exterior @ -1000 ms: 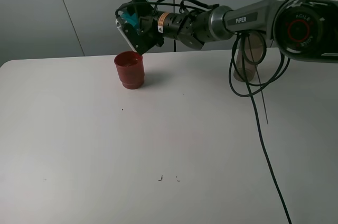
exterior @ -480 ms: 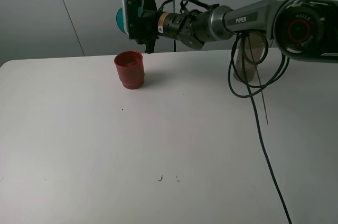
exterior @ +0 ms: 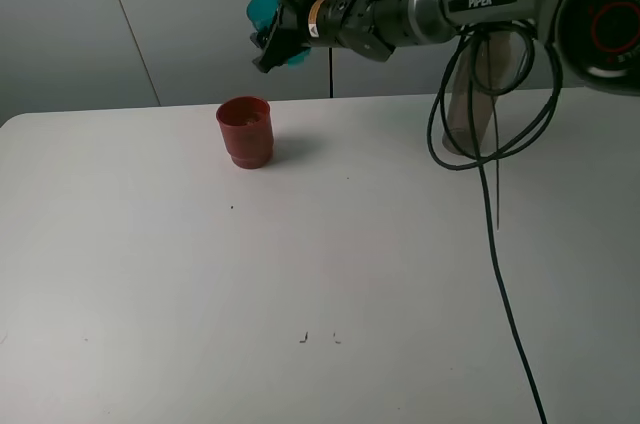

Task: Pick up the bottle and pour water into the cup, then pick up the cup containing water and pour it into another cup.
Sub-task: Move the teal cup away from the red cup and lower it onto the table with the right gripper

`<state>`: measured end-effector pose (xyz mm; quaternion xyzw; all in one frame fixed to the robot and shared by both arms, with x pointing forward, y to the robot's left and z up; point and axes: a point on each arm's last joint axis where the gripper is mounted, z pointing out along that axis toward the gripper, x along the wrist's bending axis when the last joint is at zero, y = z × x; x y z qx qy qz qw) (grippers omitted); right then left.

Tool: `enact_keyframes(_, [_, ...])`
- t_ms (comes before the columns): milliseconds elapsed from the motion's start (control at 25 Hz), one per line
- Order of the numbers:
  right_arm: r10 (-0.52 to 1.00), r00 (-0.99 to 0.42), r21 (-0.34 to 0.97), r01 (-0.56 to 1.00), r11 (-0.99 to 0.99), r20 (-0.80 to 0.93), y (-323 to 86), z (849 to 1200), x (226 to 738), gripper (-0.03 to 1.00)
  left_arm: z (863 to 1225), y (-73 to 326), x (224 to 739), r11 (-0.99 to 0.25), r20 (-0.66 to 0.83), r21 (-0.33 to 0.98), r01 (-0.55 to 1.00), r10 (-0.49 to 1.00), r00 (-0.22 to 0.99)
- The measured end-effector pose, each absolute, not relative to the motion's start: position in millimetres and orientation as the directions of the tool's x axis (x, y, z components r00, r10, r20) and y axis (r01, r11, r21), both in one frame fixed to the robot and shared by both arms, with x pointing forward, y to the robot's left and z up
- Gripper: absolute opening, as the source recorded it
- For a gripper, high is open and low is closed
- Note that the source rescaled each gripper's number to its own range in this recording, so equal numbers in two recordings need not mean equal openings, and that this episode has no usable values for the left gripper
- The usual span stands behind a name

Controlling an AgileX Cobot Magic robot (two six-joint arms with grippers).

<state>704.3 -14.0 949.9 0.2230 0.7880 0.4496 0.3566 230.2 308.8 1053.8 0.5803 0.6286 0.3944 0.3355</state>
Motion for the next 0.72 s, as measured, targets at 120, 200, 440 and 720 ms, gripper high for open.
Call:
enact_keyframes(120, [0.727, -0.629, 0.890, 0.118, 0.440, -0.275, -21, 959, 696, 0.07, 1054, 309, 230, 0.015, 0.036, 0.885, 0.465, 0.994, -0.101])
enact_keyframes(200, [0.749, -0.625, 0.903, 0.161, 0.399, -0.220, -27, 965, 686, 0.07, 1054, 309, 230, 0.015, 0.036, 0.885, 0.465, 0.994, -0.101])
enact_keyframes(440, [0.793, -0.600, 0.901, 0.281, 0.331, -0.104, -54, 973, 647, 0.07, 1054, 309, 230, 0.015, 0.036, 0.885, 0.465, 0.994, -0.101])
enact_keyframes(720, [0.834, -0.550, 0.884, 0.373, 0.282, -0.034, -102, 981, 598, 0.07, 1054, 309, 230, 0.015, 0.036, 0.885, 0.465, 0.994, -0.101])
